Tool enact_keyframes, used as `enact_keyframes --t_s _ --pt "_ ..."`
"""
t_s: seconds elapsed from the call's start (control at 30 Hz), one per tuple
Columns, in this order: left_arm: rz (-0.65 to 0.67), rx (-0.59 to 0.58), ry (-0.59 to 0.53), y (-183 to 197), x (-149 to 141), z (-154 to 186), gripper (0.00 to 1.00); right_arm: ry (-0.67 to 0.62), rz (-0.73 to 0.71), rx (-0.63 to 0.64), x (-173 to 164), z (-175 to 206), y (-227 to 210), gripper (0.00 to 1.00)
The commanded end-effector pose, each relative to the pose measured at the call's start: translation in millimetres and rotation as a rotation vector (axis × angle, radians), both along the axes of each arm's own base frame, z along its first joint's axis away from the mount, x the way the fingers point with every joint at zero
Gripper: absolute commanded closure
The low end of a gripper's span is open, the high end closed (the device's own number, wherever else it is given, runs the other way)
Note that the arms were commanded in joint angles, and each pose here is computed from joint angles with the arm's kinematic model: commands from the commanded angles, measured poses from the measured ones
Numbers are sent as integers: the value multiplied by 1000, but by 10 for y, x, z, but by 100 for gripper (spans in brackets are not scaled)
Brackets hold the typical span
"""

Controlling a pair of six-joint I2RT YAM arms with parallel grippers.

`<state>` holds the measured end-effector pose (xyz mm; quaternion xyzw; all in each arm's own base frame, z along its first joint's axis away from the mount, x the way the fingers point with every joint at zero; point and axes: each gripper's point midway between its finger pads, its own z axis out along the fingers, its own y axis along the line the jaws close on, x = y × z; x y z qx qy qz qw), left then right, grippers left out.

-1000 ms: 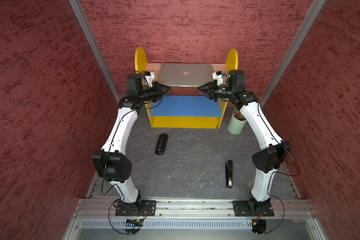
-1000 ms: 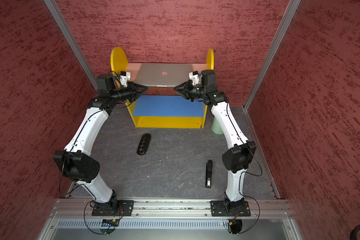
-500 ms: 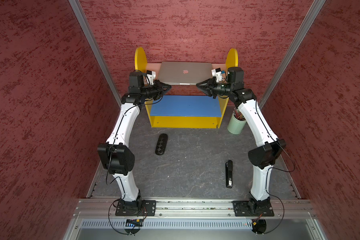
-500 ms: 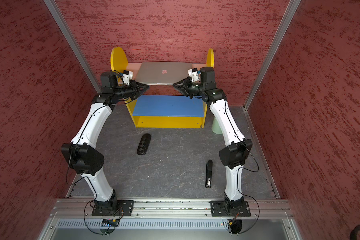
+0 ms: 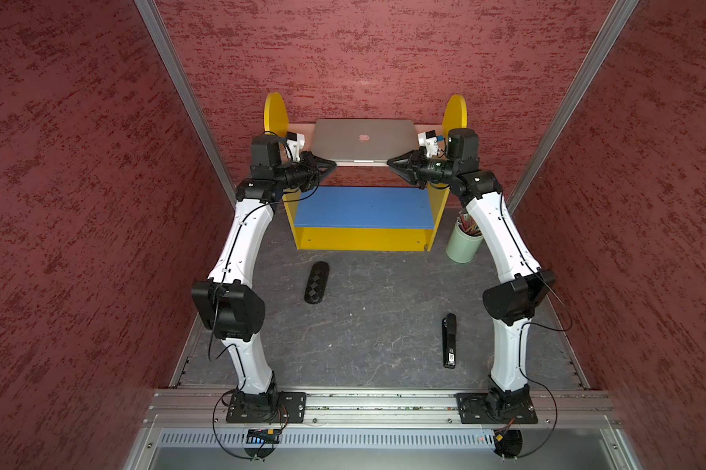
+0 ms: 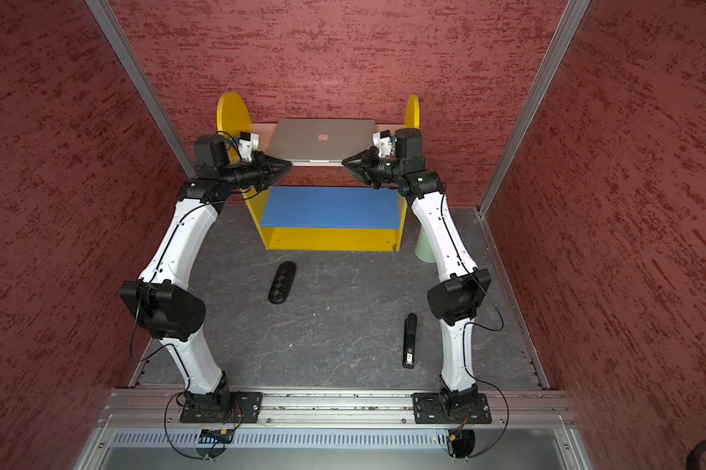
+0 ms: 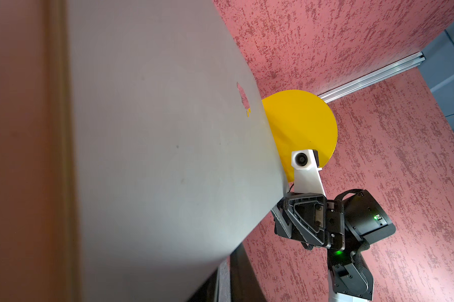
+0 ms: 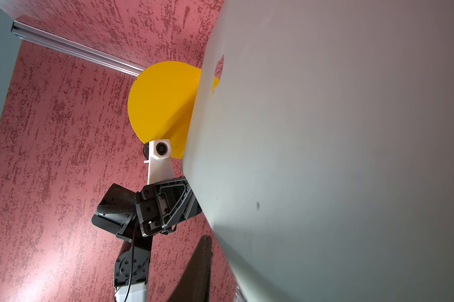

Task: Close the laptop lid and set it aside
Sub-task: Place the laptop on the shelf.

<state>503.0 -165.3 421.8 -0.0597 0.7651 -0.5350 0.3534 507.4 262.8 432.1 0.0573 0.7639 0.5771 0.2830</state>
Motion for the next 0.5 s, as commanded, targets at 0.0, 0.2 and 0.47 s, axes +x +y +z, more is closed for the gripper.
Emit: enact_keyframes --t_s 0.0,0.2,0.47 --pt "1 12 -24 23 57 24 87 -23 -42 6 106 61 -86 74" --pt "-5 6 -26 4 46 48 86 -20 -31 8 66 84 -83 73" --pt "-23 2 -47 -40 -104 167 82 -40 -19 1 -105 178 -114 68"
